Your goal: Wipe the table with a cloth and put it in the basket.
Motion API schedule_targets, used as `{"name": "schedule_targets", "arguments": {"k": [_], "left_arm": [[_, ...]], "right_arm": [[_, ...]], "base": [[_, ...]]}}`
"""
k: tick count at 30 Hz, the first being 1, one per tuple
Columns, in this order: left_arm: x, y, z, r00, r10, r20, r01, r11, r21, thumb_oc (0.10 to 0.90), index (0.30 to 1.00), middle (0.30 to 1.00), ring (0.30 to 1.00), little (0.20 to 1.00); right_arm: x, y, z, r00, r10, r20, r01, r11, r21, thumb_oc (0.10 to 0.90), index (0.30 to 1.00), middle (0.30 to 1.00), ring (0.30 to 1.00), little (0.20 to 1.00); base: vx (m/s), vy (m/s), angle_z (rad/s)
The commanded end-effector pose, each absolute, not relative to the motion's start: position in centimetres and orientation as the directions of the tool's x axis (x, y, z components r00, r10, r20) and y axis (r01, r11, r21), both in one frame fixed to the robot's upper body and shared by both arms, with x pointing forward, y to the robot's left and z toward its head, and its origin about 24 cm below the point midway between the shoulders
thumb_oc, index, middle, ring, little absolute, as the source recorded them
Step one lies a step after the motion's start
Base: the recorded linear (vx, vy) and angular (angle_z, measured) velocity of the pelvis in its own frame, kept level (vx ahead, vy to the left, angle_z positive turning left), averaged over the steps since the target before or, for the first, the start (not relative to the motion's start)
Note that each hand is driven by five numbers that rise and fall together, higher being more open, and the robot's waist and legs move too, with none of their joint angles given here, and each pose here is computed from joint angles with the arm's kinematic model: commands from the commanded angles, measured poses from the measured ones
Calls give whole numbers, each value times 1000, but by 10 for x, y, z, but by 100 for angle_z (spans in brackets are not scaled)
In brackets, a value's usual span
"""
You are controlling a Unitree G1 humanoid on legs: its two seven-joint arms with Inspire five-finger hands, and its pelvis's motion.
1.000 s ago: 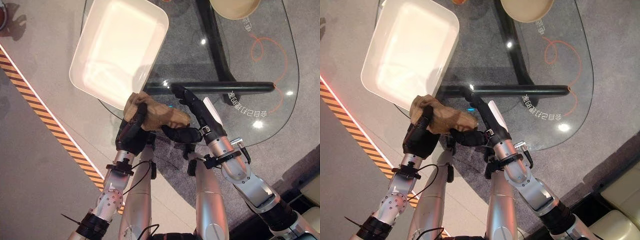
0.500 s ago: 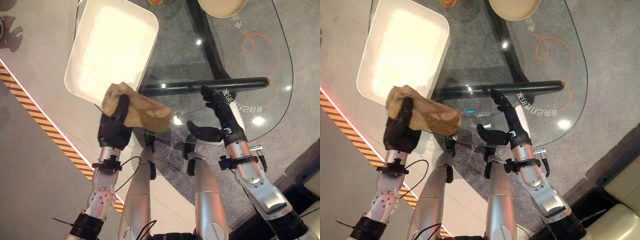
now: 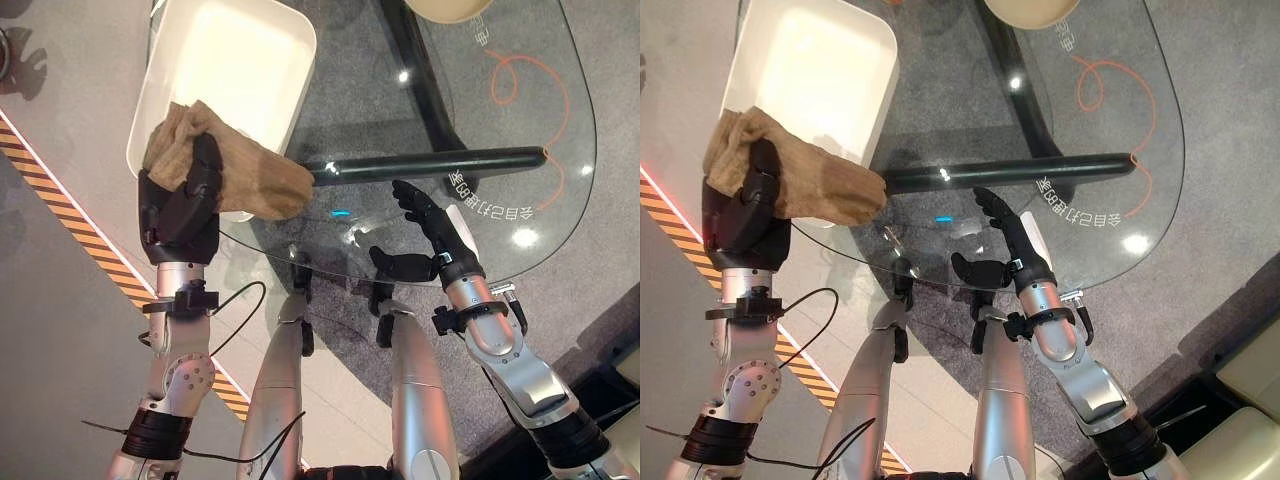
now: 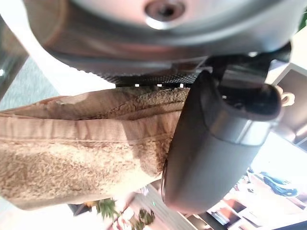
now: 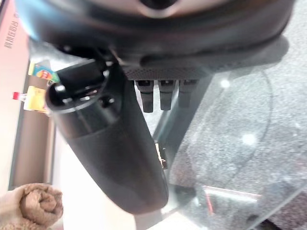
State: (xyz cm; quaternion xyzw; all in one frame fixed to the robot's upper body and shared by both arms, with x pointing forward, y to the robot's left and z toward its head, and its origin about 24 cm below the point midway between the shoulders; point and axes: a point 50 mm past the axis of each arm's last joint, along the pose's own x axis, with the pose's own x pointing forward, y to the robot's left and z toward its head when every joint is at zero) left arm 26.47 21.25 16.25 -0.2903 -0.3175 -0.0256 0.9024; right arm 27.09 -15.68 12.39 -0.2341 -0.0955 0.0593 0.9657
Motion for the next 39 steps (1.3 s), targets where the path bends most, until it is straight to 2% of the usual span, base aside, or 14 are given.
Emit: {"name": "schedule_targets", "arguments": {"k": [1, 7, 10, 14, 18, 25, 27, 34, 39], "left_arm": [[234, 226, 230, 474, 211, 855, 205, 918, -340, 100, 300, 300, 300, 200], [243, 237, 244, 420, 312, 852, -27, 943, -332, 100, 300, 300, 300, 200], [250, 243, 252, 378, 337, 863, -204, 939, -277, 100, 300, 300, 300, 200], [254, 250, 258, 360, 354, 863, -243, 929, -280, 100, 300, 300, 300, 200], [259, 243, 273, 307, 322, 895, -340, 916, -213, 100, 300, 300, 300, 200], [274, 246, 282, 313, 320, 894, -454, 878, -155, 100, 300, 300, 300, 200], [283, 251, 280, 323, 317, 892, -564, 821, -88, 100, 300, 300, 300, 200], [295, 267, 270, 337, 393, 855, -635, 766, -102, 100, 300, 300, 300, 200], [309, 271, 268, 344, 404, 847, -731, 682, -28, 100, 300, 300, 300, 200]], "right_arm": [[265, -147, 143, 942, 239, 236, -98, 867, -488, 800, 900, 900, 900, 900], [273, -141, 139, 949, 269, 163, -157, 855, -494, 800, 900, 900, 900, 900], [278, -140, 140, 953, 277, 126, -183, 852, -490, 800, 900, 900, 900, 900], [279, -141, 135, 956, 284, 79, -211, 846, -490, 800, 900, 900, 900, 900], [283, -138, 138, 954, 291, 72, -220, 843, -491, 800, 900, 900, 900, 900], [288, -132, 140, 950, 307, 53, -242, 834, -495, 800, 900, 900, 900, 900], [290, -133, 143, 950, 308, 44, -246, 830, -500, 800, 900, 900, 900, 900], [293, -135, 143, 945, 328, 9, -277, 814, -511, 800, 900, 900, 900, 900], [299, -134, 148, 939, 343, 2, -294, 807, -513, 800, 900, 900, 900, 900]], "base": [[-44, 61, -1], [16, 55, -1], [-25, 57, 0], [44, 59, 0], [18, 46, 0], [11, 38, -1], [12, 53, -1], [28, 41, -2], [5, 44, -3]]}}
